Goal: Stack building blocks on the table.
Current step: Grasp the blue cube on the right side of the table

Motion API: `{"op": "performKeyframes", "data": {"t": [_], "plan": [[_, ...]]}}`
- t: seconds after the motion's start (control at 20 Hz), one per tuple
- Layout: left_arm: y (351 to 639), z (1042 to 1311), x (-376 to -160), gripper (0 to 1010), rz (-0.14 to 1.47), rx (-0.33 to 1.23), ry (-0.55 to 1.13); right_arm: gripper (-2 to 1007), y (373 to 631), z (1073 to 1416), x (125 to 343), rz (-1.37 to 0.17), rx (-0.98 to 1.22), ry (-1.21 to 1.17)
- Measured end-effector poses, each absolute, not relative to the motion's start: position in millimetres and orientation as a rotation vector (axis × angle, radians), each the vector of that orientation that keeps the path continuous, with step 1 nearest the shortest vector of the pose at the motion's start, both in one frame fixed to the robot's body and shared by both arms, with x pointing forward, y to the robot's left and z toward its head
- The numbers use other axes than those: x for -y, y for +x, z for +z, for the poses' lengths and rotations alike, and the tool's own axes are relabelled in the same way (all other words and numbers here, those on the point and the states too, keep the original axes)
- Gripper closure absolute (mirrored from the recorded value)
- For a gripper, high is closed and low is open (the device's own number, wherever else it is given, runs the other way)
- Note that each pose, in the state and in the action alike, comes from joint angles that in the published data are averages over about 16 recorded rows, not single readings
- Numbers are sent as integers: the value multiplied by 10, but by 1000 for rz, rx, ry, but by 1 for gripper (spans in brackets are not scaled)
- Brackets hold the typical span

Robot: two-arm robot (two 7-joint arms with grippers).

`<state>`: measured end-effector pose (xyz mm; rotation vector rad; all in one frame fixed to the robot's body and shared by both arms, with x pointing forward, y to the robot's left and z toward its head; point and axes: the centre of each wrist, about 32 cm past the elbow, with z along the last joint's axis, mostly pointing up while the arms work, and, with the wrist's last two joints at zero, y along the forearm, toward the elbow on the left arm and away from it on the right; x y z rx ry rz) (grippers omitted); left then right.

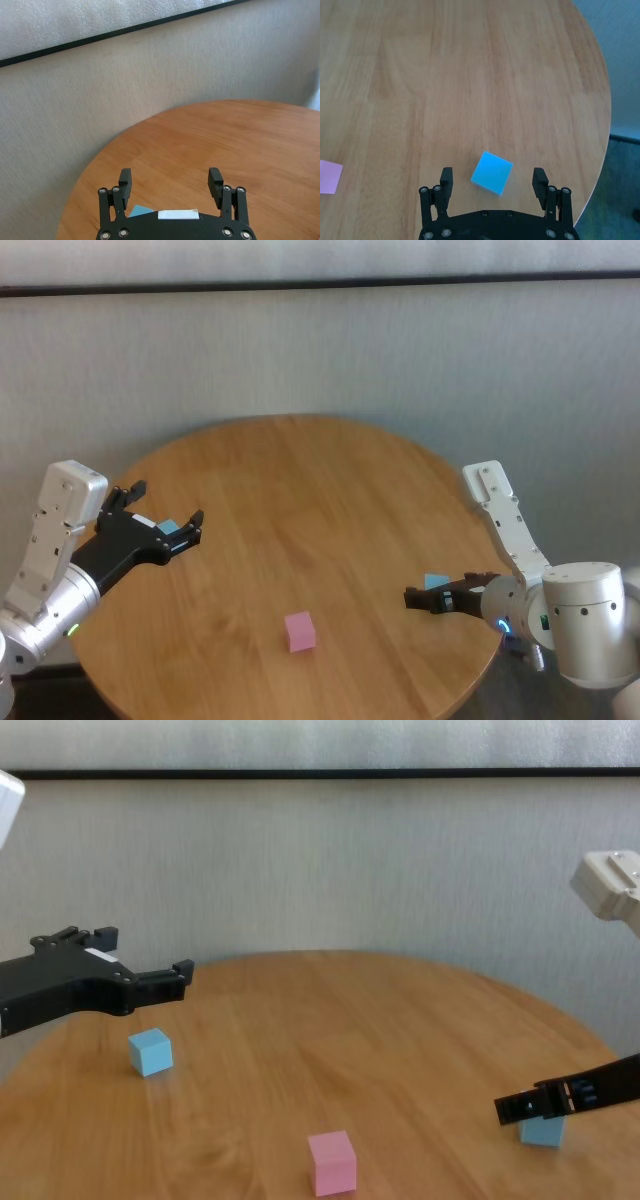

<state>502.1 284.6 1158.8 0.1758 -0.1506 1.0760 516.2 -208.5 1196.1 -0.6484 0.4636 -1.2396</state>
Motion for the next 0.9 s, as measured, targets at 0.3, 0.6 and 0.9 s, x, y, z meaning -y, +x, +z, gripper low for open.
{"op": "performKeyframes", "data": {"t": [0.3, 0.6, 0.9], "plan": [[5021, 11588, -2846, 10, 1076, 151, 176, 0, 5187, 11967, 2041, -1247, -479, -664], [5021, 11588, -2846, 10, 1076, 151, 176, 0, 5221, 11966, 2008, -1259, -493, -677], [5021, 11588, -2846, 10, 1076, 151, 176, 0, 5254, 11968, 1987, -1269, -511, -677]]}}
